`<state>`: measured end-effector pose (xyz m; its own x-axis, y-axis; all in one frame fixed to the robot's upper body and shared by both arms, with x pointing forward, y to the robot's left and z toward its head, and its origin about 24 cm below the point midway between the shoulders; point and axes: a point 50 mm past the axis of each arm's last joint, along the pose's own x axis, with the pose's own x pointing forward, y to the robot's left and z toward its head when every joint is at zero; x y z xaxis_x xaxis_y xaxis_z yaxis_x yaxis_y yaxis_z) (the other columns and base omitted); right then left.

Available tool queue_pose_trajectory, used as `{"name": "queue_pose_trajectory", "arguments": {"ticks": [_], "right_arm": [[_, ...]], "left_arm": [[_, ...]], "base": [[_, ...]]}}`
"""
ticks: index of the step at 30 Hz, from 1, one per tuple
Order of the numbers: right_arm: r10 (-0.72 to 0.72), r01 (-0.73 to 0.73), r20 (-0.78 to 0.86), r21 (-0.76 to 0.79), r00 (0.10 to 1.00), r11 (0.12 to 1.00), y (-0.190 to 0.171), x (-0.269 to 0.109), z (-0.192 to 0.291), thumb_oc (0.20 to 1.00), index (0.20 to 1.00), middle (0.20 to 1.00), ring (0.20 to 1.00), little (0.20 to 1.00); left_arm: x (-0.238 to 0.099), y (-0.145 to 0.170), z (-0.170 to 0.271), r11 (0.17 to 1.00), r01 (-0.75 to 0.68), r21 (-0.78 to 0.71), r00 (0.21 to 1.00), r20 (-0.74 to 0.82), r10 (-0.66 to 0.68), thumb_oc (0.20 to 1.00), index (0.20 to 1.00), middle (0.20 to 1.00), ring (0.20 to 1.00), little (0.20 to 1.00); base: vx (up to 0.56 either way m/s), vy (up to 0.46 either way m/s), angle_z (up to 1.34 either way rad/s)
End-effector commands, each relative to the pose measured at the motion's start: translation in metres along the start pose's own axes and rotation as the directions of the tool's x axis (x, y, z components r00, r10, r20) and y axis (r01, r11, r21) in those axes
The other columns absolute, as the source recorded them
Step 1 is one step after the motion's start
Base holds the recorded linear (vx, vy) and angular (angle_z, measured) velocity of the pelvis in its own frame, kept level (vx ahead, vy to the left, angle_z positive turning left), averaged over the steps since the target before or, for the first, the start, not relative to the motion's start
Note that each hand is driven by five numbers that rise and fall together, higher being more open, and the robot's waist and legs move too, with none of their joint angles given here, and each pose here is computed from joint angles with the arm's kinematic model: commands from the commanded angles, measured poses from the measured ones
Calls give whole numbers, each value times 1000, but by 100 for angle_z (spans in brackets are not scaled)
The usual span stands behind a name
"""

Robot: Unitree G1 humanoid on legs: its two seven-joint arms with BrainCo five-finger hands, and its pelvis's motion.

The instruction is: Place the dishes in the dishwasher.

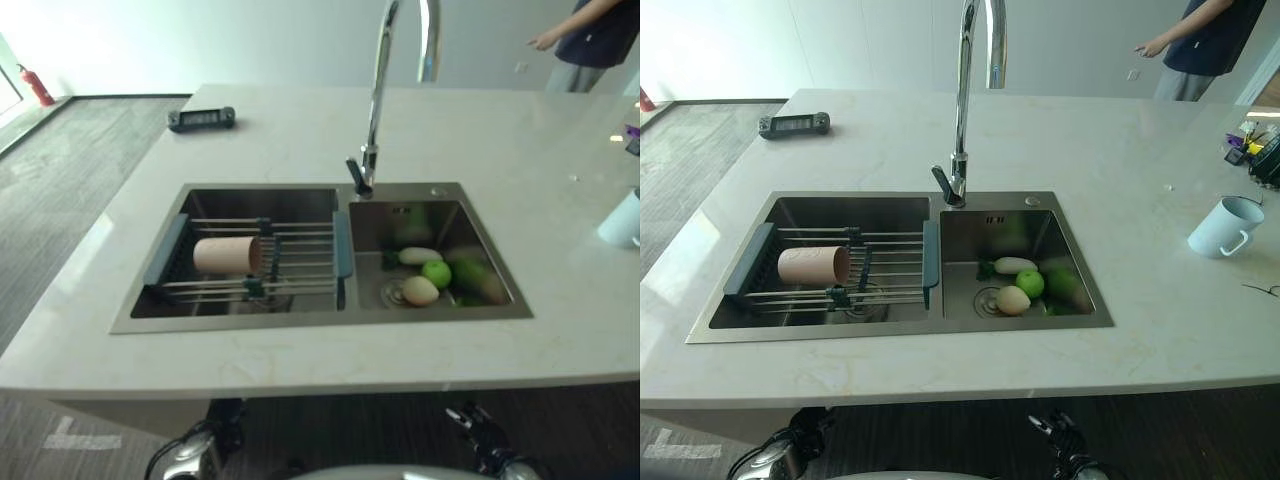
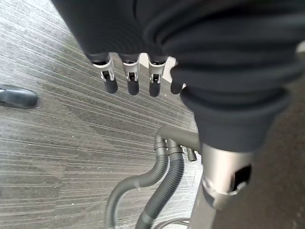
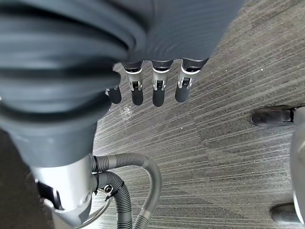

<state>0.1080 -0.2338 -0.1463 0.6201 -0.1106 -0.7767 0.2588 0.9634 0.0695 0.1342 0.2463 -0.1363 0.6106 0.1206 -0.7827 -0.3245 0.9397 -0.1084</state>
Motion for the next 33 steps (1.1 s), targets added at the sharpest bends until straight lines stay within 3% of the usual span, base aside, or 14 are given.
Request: {"name": "queue_pose_trajectory", "arguments": {"ticks": [1, 4, 6, 7, 8, 9, 12, 14, 19, 22, 25, 28, 29, 33], "right_arm": [[-36, 37, 77, -10, 996, 999, -11, 4, 22, 1000, 1000, 1000, 1000, 1000], [-30, 31, 75, -11, 997, 999, -9, 5, 24, 1000, 1000, 1000, 1000, 1000], [-34, 34, 68, -7, 997, 999, -10, 5, 24, 1000, 1000, 1000, 1000, 1000], [-38, 38, 61, -8, 997, 999, -11, 5, 23, 1000, 1000, 1000, 1000, 1000], [-39, 40, 60, -7, 997, 999, -12, 6, 23, 1000, 1000, 1000, 1000, 1000], [-45, 45, 58, -7, 997, 999, -14, 5, 23, 1000, 1000, 1000, 1000, 1000], [-60, 61, 54, -18, 997, 998, -20, 5, 27, 1000, 1000, 1000, 1000, 1000], [-78, 80, 51, -27, 996, 996, -25, 6, 31, 1000, 1000, 1000, 1000, 1000], [-118, 121, 57, -43, 991, 992, -42, 3, 38, 1000, 1000, 1000, 1000, 1000], [-133, 135, 66, -31, 989, 990, -47, 1, 40, 1000, 1000, 1000, 1000, 1000], [-143, 146, 81, -34, 986, 989, -57, -2, 47, 1000, 1000, 1000, 1000, 1000], [-144, 148, 76, -48, 987, 988, -61, -3, 49, 1000, 1000, 1000, 1000, 1000], [-148, 152, 70, -46, 986, 987, -64, -4, 49, 1000, 1000, 1000, 1000, 1000], [-153, 155, 61, -23, 986, 988, -63, -5, 42, 1000, 1000, 1000, 1000, 1000]], "left_arm": [[7, -16, 19, 999, 43, 22, 997, 71, -45, 1000, 1000, 1000, 1000, 1000], [6, -16, 14, 999, 43, 5, 998, 38, -44, 1000, 1000, 1000, 1000, 1000], [5, -12, -3, 1000, 9, 2, 996, -87, -8, 1000, 1000, 1000, 1000, 1000], [-6, 1, -45, 995, -99, -29, 926, -369, 81, 1000, 1000, 1000, 1000, 1000], [-13, 6, -59, 986, -157, -60, 881, -460, 113, 1000, 1000, 1000, 1000, 1000], [-31, 21, -86, 940, -319, -122, 770, -611, 182, 1000, 1000, 1000, 1000, 1000], [-46, 47, -93, 807, -526, -270, 702, -674, 232, 1000, 1000, 1000, 1000, 1000], [-54, 71, -87, 767, -594, -243, 661, -691, 293, 1000, 1000, 1000, 1000, 1000], [-70, 140, -34, 754, -642, -140, 684, -549, 481, 1000, 1000, 1000, 1000, 1000], [-86, 170, -9, 719, -695, -19, 622, -516, 588, 1000, 1000, 1000, 1000, 1000], [-149, 234, 24, 530, -836, 141, 416, -468, 780, 1000, 1000, 1000, 1000, 1000], [-192, 267, 62, 392, -904, 168, 316, -354, 880, 1000, 1000, 1000, 1000, 1000], [-220, 284, 100, 289, -946, 148, 251, -229, 940, 1000, 1000, 1000, 1000, 1000], [-257, 292, 176, 149, -986, 73, 152, 32, 988, 1000, 1000, 1000, 1000, 1000]], "base": [[17, -29, -10], [1, -25, -11], [8, -26, -10], [0, 0, 0], [39, -26, -1], [43, 1, -3], [55, 39, 2], [36, 64, 5], [-21, 74, 2], [-31, 21, 9], [-22, 13, 6], [-9, -12, 3], [-14, -39, 8], [-4, -60, 6]]}}
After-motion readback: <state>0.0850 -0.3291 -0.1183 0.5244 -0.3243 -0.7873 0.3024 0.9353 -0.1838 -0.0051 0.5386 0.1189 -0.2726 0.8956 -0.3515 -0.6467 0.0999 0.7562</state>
